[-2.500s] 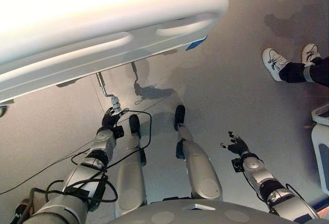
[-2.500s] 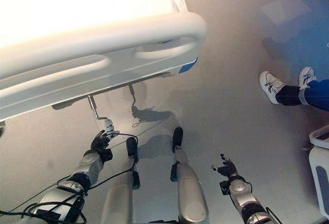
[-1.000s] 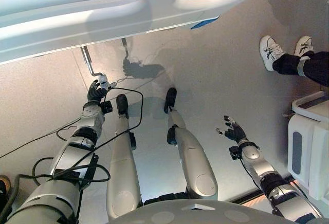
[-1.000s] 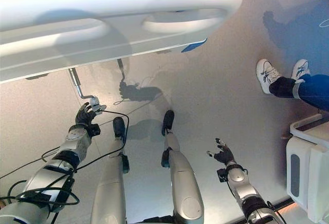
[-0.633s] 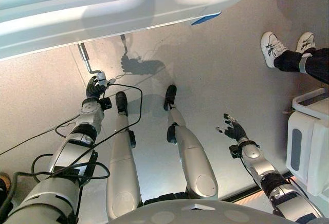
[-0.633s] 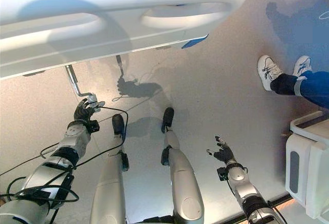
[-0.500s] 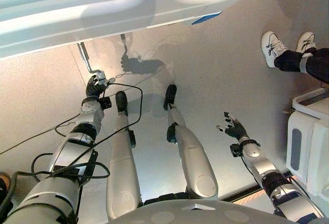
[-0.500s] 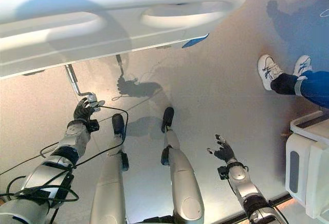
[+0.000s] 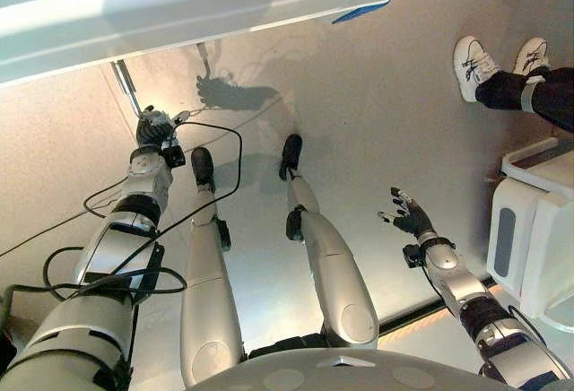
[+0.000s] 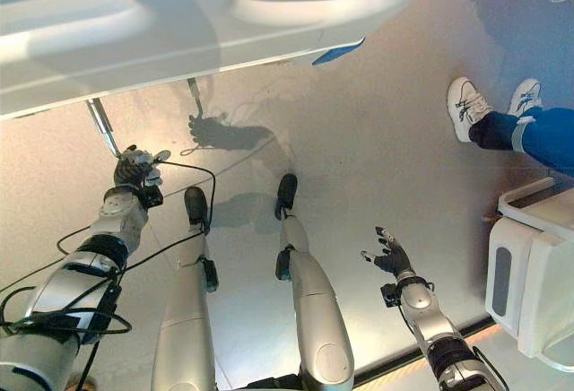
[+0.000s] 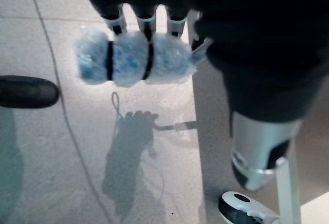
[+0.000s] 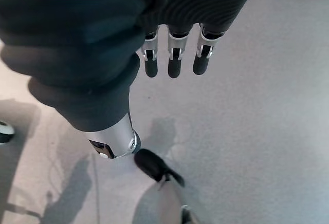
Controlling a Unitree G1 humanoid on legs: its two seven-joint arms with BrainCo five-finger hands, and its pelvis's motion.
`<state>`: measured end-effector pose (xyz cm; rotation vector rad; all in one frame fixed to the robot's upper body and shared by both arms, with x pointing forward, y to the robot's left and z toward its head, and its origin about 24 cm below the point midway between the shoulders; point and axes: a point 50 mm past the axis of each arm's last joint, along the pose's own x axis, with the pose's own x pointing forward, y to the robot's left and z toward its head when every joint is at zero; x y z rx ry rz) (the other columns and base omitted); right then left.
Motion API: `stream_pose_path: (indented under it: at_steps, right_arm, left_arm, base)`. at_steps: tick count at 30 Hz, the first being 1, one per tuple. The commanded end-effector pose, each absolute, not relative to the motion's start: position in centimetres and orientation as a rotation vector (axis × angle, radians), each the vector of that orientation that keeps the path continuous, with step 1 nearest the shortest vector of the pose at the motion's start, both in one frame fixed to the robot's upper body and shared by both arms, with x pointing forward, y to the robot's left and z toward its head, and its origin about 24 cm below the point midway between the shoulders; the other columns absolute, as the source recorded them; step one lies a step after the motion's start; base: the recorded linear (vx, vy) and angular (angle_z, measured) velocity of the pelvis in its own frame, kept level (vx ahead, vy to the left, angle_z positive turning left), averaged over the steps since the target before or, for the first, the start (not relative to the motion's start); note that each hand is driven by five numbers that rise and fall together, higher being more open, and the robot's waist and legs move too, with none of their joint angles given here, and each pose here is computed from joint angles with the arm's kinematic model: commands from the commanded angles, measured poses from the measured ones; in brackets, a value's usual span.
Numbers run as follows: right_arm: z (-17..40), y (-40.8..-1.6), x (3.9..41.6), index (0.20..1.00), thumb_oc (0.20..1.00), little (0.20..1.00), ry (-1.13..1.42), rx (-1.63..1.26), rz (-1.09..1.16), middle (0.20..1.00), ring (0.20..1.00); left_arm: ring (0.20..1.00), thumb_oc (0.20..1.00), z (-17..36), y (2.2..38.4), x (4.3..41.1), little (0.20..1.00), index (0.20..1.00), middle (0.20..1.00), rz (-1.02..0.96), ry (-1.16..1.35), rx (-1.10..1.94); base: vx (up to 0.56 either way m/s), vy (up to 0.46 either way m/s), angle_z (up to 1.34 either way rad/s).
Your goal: Raise the hospital bed
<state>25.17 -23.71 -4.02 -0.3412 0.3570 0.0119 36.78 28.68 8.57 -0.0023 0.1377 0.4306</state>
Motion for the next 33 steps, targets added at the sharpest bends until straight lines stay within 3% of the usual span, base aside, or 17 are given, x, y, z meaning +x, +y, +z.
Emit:
stream_pose_path:
  at_steps: [1,12,23,24,25,26,33]
  right_arm:
    - [-3.4,-25.6,24.3,1.0,1.0,1.0,0.341,-0.365,-0.009,1.0,1.0]
    - [-3.1,-25.3,24.4,1.0,1.0,1.0,0.324,-0.363,0.017,1.0,1.0]
    - [-2.7,-25.0,24.6,1.0,1.0,1.0,0.3,-0.374,0.038,1.0,1.0]
    - [-2.7,-25.1,24.5,1.0,1.0,1.0,0.302,-0.379,0.037,1.0,1.0]
    - [-2.7,-25.2,24.5,1.0,1.0,1.0,0.303,-0.381,0.036,1.0,1.0]
    - [-2.8,-25.2,24.4,1.0,1.0,1.0,0.305,-0.38,0.035,1.0,1.0]
    - [-3.2,-25.3,24.1,1.0,1.0,1.0,0.328,-0.389,0.042,1.0,1.0]
  left_arm:
    - [1.0,1.0,10.4,28.9,37.4,1.0,1.0,1.0,0.432,0.07,-0.007]
    - [1.0,1.0,12.0,28.8,38.0,1.0,1.0,1.0,0.414,0.037,0.008]
    - [1.0,1.0,9.3,28.3,37.3,1.0,1.0,1.0,0.397,0.129,0.064]
    - [0.881,0.881,9.3,28.2,37.3,0.881,0.881,0.881,0.395,0.126,0.059]
    - [0.457,0.457,9.3,28.1,37.4,0.457,0.457,0.457,0.394,0.124,0.054]
    - [0.2,0.2,9.4,28.0,37.4,0.2,0.2,0.2,0.394,0.115,0.042]
    - [0.2,0.2,10.7,28.0,37.9,0.2,0.2,0.2,0.386,0.075,0.045]
  base:
    - [0.0,0.0,0.0]
    - [0.01,-0.003,0.01]
    - [0.0,0.0,0.0]
    - [0.0,0.0,0.0]
    - [-0.02,-0.02,0.03]
    - [-0.01,-0.022,0.03]
    - [0.0,-0.003,0.0]
